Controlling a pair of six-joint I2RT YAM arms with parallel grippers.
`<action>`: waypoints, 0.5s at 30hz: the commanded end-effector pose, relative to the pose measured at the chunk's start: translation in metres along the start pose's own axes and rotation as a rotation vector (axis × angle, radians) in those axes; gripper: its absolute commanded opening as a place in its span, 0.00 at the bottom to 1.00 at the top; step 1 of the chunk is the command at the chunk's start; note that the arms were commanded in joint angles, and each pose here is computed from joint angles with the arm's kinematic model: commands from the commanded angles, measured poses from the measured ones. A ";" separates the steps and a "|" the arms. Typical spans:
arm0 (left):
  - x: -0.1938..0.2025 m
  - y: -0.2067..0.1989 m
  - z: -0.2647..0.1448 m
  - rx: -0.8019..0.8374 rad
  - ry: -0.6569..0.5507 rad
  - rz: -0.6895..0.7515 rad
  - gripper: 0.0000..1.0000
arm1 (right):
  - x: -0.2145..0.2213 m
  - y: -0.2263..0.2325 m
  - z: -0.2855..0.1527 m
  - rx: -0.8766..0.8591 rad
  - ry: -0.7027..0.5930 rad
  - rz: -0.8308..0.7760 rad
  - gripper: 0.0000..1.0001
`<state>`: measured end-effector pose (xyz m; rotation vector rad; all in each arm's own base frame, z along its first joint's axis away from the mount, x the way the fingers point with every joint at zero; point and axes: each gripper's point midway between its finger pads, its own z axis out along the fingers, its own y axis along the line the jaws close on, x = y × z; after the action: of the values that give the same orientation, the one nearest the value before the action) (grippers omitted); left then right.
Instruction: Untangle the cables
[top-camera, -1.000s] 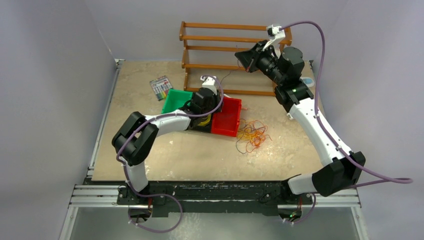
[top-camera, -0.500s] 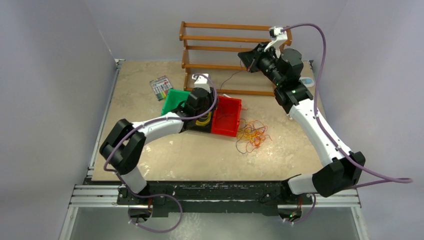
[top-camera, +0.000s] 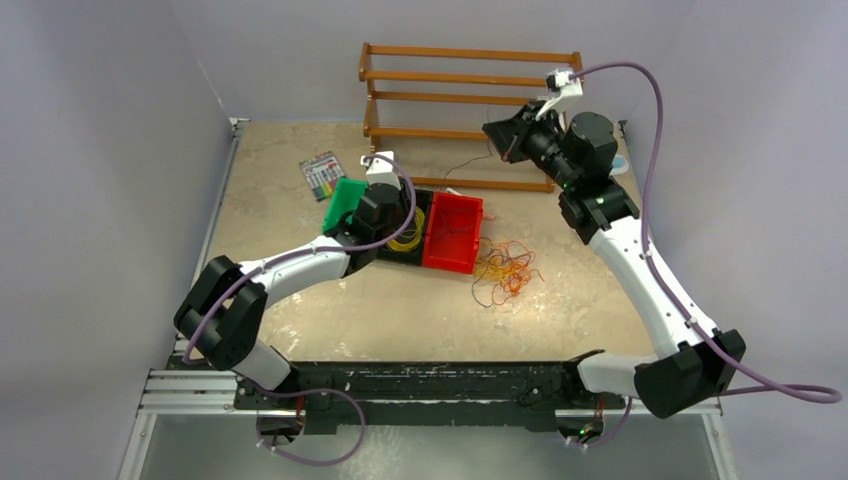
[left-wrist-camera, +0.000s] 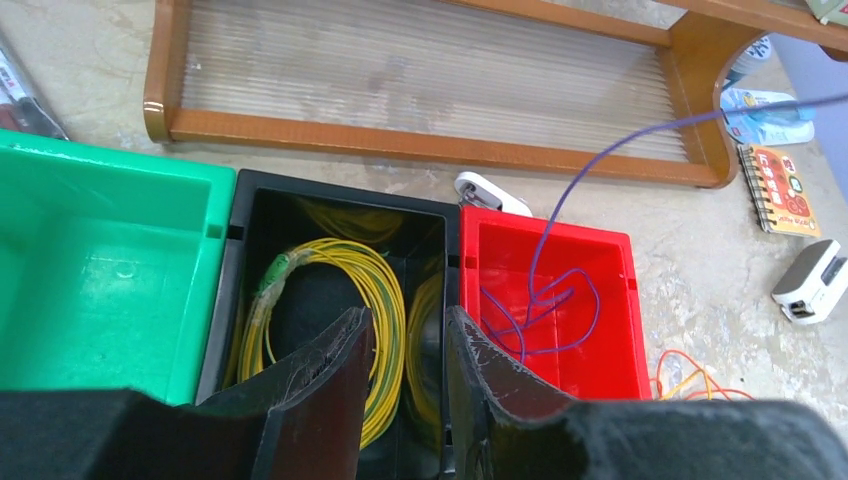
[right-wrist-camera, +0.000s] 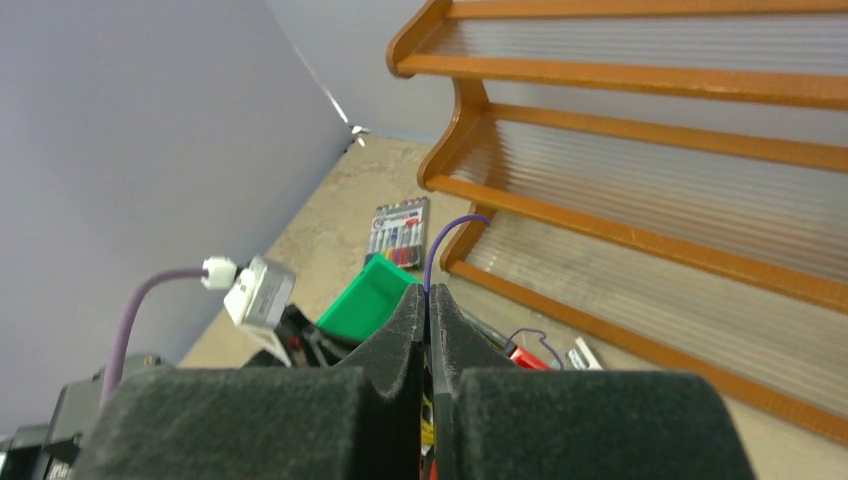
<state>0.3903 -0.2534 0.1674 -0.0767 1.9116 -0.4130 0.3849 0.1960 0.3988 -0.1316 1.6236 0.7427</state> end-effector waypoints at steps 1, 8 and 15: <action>-0.039 -0.005 0.008 -0.007 -0.082 -0.005 0.33 | 0.024 0.005 -0.011 -0.038 0.074 0.039 0.00; -0.036 -0.013 0.020 0.041 -0.044 0.005 0.33 | 0.074 -0.009 -0.011 -0.013 0.214 0.097 0.00; -0.021 -0.031 0.034 0.114 0.021 0.022 0.33 | 0.107 -0.040 -0.007 0.134 0.324 0.087 0.00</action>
<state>0.4174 -0.2682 0.1695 -0.0317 1.9309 -0.4441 0.3709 0.2037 0.2915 -0.1190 1.9513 0.7782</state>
